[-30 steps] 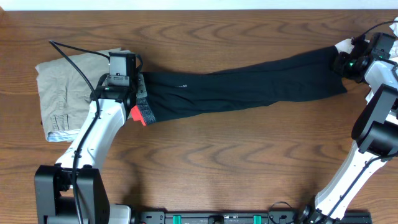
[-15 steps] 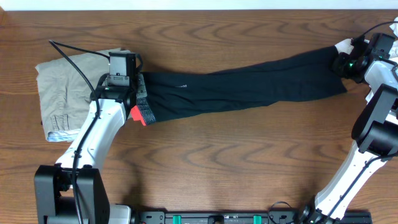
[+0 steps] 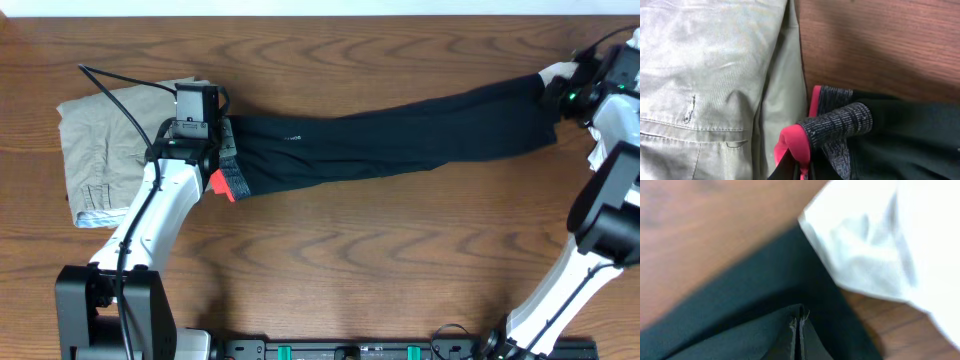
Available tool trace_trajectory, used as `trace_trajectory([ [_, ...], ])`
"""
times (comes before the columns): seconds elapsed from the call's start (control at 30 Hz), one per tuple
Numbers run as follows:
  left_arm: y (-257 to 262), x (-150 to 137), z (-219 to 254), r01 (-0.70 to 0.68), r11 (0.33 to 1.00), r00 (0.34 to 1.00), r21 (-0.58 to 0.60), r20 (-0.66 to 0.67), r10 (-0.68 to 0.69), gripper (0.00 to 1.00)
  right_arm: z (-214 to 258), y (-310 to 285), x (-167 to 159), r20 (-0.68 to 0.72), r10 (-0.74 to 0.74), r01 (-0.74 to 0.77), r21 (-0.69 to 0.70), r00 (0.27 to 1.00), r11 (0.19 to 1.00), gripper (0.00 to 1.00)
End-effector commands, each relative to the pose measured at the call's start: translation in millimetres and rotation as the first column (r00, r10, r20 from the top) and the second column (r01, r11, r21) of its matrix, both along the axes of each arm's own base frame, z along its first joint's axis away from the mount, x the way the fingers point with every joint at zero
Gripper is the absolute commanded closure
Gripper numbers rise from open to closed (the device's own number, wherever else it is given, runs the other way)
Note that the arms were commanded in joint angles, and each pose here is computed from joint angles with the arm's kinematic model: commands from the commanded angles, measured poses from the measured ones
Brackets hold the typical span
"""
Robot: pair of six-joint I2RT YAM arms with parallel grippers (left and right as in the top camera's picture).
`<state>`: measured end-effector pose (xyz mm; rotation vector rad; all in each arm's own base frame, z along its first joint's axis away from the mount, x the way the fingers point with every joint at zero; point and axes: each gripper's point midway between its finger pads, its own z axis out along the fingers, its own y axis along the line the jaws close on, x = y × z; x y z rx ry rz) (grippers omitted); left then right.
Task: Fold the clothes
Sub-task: 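Hold the waistband with the left gripper and stretch legs up-right with right gripper, then pull the leg hems further right with the right gripper, tensioning the pants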
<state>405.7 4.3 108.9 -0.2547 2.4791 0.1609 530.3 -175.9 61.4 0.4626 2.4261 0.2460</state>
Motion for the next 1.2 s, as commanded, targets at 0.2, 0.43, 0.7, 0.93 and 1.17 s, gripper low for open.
trace_trajectory([
  [0.2, 5, 7, 8, -0.010, 1.000, 1.000, 0.019, 0.023, 0.010, 0.94, 98, -11, 15, 0.210, -0.001, 0.026, -0.116, 0.978, 0.993, 0.99],
  [0.43, 5, 8, 9, -0.010, 1.000, 0.999, 0.018, 0.031, 0.010, 0.93, 82, -10, 22, 0.195, -0.006, 0.032, -0.131, 0.981, 0.991, 0.99],
  [0.7, 5, 9, 9, -0.010, 1.000, 0.999, 0.018, 0.033, 0.010, 0.93, 81, -19, 22, 0.198, -0.032, 0.061, -0.139, 0.980, 0.988, 0.99],
  [0.93, 5, 9, 10, -0.010, 1.000, 0.999, 0.018, 0.034, 0.010, 0.93, 67, -26, 4, 0.121, -0.075, 0.087, -0.100, 0.990, 0.991, 0.99],
  [1.17, 5, 9, 9, -0.010, 1.000, 0.999, 0.018, 0.034, 0.010, 0.93, 67, -41, -21, 0.055, -0.140, 0.143, -0.059, 0.989, 0.988, 0.99],
])
